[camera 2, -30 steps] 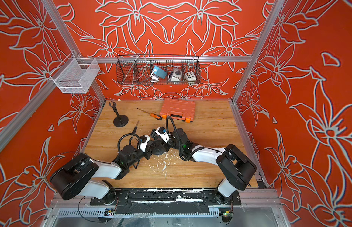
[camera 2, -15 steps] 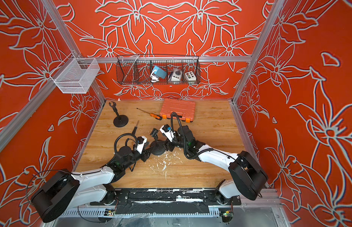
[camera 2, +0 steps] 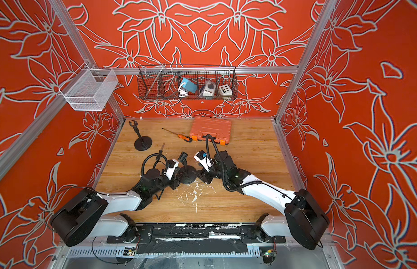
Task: Assemble a microphone stand
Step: Screw the microphone stand pole into the microphone stand base.
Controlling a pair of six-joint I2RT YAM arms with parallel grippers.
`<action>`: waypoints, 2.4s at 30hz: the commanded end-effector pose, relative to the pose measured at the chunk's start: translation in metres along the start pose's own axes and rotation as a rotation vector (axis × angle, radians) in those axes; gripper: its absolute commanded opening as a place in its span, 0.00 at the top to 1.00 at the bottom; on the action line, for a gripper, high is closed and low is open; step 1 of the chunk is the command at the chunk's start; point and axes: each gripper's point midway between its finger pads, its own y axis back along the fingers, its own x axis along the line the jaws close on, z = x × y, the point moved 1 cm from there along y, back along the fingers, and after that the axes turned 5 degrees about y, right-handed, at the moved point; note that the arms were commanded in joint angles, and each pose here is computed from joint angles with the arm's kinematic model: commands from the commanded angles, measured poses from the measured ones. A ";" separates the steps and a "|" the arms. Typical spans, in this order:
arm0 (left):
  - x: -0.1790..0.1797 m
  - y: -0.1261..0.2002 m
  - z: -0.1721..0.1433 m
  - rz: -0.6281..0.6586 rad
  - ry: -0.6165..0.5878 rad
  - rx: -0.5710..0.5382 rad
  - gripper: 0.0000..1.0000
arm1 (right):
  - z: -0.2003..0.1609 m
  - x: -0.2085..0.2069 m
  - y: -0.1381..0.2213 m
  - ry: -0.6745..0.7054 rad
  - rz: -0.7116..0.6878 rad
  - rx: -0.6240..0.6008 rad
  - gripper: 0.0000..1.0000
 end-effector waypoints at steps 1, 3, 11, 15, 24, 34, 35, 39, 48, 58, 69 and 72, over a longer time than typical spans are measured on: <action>-0.001 0.002 0.024 -0.016 0.006 -0.099 0.49 | 0.004 -0.004 -0.001 -0.053 -0.007 0.034 0.43; -0.001 0.003 0.024 -0.017 0.009 -0.103 0.49 | 0.006 -0.005 -0.004 -0.057 0.004 0.044 0.43; 0.001 -0.002 0.031 -0.013 -0.015 -0.133 0.51 | 0.012 -0.011 -0.008 -0.067 0.013 0.068 0.45; -0.002 -0.008 0.036 -0.040 -0.009 -0.162 0.52 | 0.015 -0.011 -0.010 -0.039 0.031 0.050 0.46; -0.002 -0.017 0.036 -0.052 -0.028 -0.171 0.53 | 0.027 -0.017 -0.024 -0.070 0.017 0.003 0.41; -0.002 -0.026 0.029 -0.068 -0.035 -0.162 0.57 | 0.035 -0.020 -0.038 -0.027 -0.102 -0.073 0.46; -0.002 -0.026 0.028 -0.068 -0.034 -0.160 0.57 | 0.036 -0.020 -0.039 -0.026 -0.104 -0.075 0.47; 0.000 -0.024 0.025 -0.061 -0.033 -0.156 0.57 | 0.038 -0.019 -0.044 -0.022 -0.113 -0.064 0.46; 0.010 -0.007 0.028 0.003 -0.009 -0.167 0.54 | 0.044 -0.019 -0.061 -0.009 -0.121 -0.082 0.39; 0.015 0.005 0.024 0.028 -0.011 -0.162 0.55 | 0.047 -0.014 -0.079 -0.008 -0.108 -0.119 0.46; 0.009 -0.002 0.020 -0.022 -0.020 -0.141 0.55 | 0.038 -0.013 -0.074 0.000 -0.139 -0.133 0.78; 0.007 -0.004 0.020 -0.034 -0.024 -0.134 0.54 | 0.032 -0.008 -0.076 0.017 -0.141 -0.128 0.91</action>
